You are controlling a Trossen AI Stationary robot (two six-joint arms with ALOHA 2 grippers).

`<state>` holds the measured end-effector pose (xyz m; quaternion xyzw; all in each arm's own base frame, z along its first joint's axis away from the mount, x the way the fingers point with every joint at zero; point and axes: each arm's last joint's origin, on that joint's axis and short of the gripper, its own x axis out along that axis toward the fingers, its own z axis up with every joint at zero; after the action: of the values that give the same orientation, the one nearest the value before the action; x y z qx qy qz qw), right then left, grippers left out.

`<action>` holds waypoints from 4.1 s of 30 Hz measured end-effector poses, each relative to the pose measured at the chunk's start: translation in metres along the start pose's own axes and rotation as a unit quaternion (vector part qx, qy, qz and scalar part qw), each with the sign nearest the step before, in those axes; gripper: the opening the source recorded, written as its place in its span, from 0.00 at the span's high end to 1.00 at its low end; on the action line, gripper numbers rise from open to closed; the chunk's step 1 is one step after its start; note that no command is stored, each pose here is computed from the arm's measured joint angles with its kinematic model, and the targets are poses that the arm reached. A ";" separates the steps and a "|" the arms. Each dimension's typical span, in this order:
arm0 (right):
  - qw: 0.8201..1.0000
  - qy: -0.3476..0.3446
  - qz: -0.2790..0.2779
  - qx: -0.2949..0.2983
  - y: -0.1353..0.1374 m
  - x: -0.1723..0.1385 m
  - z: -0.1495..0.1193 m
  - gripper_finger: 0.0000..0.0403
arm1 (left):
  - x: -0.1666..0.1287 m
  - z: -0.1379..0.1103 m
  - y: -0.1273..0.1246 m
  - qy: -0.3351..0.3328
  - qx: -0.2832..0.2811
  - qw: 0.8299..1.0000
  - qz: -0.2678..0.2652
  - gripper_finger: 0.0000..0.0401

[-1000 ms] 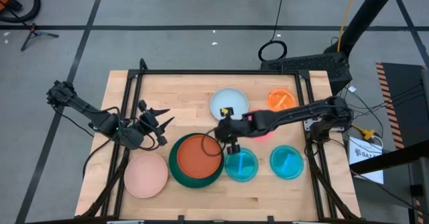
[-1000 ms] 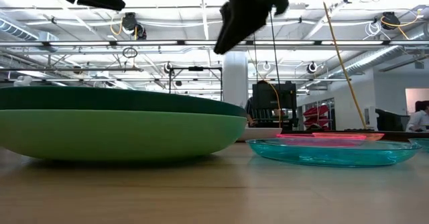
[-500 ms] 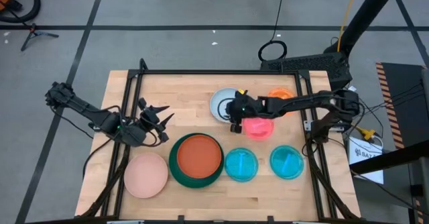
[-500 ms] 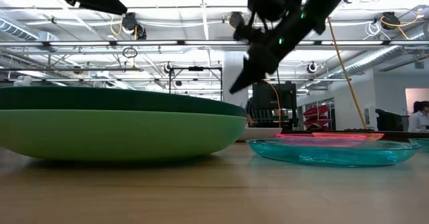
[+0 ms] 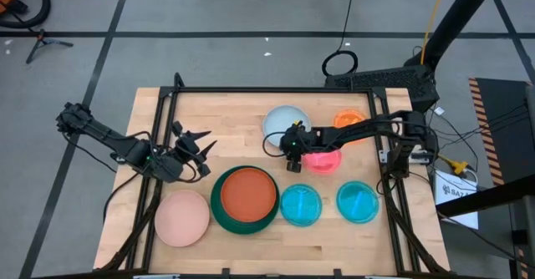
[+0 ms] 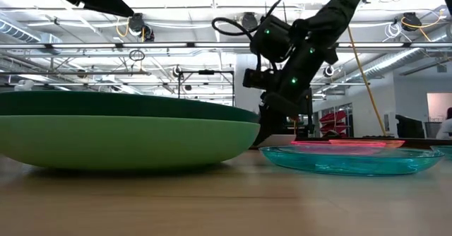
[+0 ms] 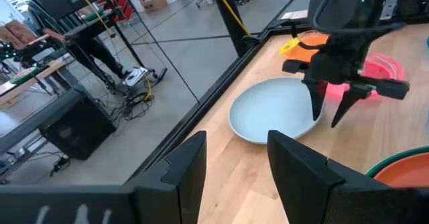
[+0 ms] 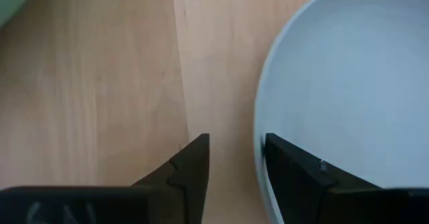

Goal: Stack plastic plates
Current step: Stack the light blue plate on top of the orange plate, then stack the light pink plate on top of the light blue plate

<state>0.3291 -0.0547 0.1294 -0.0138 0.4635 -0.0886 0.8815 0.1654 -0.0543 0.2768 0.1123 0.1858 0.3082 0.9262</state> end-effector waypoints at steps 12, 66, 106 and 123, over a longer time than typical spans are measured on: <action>1.000 -0.006 -0.002 -0.023 0.000 0.002 0.001 0.83 | 0.000 0.000 0.000 -0.001 0.000 1.000 0.000 0.59; 0.957 -0.146 0.154 -0.200 0.200 -0.060 0.068 0.99 | -0.003 0.006 -0.003 -0.020 -0.041 0.999 -0.013 0.59; 0.959 -0.101 0.145 -0.219 0.187 -0.116 0.061 0.72 | -0.004 -0.027 -0.048 0.209 -0.176 0.932 -0.238 0.59; 0.966 -0.132 0.094 -0.200 0.166 -0.129 0.012 0.72 | -0.023 -0.062 -0.063 0.540 -0.145 0.756 -0.340 0.59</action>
<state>0.2914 0.1300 0.2242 -0.1579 0.3508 0.0921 0.9184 0.1557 -0.1121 0.2067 -0.2792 0.6339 0.0063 0.7213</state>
